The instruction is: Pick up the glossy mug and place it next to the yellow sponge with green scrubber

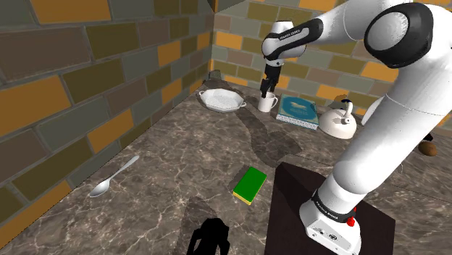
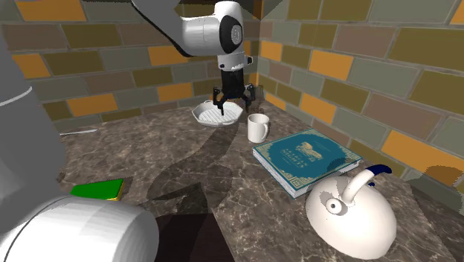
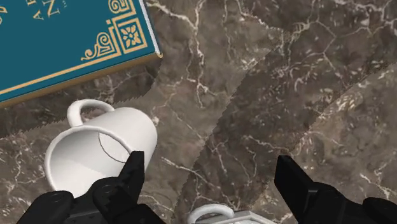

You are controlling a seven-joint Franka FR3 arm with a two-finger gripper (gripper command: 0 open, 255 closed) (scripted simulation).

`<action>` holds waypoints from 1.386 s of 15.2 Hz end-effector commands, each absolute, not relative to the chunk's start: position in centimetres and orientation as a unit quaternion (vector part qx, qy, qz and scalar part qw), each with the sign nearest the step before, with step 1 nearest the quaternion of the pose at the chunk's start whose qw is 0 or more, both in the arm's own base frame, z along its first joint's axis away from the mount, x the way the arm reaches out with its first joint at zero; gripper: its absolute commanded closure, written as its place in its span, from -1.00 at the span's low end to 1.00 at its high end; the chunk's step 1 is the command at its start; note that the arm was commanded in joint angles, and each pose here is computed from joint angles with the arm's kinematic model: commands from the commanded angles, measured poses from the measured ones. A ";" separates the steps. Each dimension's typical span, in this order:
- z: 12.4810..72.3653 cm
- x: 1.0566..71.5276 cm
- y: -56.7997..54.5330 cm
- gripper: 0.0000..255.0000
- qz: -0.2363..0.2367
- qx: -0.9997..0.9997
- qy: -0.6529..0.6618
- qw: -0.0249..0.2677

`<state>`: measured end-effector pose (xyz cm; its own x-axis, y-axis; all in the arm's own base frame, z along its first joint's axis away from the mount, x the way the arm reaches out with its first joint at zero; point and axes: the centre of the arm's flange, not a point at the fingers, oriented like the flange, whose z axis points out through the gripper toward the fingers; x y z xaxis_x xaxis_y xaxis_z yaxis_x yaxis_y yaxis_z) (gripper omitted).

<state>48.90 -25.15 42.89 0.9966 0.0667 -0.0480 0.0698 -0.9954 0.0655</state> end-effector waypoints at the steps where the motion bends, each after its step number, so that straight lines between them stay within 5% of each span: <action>1: 41.3 50.5 -27.2 -1.00 -0.024 0.999 0.034 0.032; 21: 34.8 53.1 -31.6 -1.00 -0.025 0.999 0.034 0.029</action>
<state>53.15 -31.60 34.77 0.9964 0.0658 -0.0528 0.0687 -0.9960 0.0563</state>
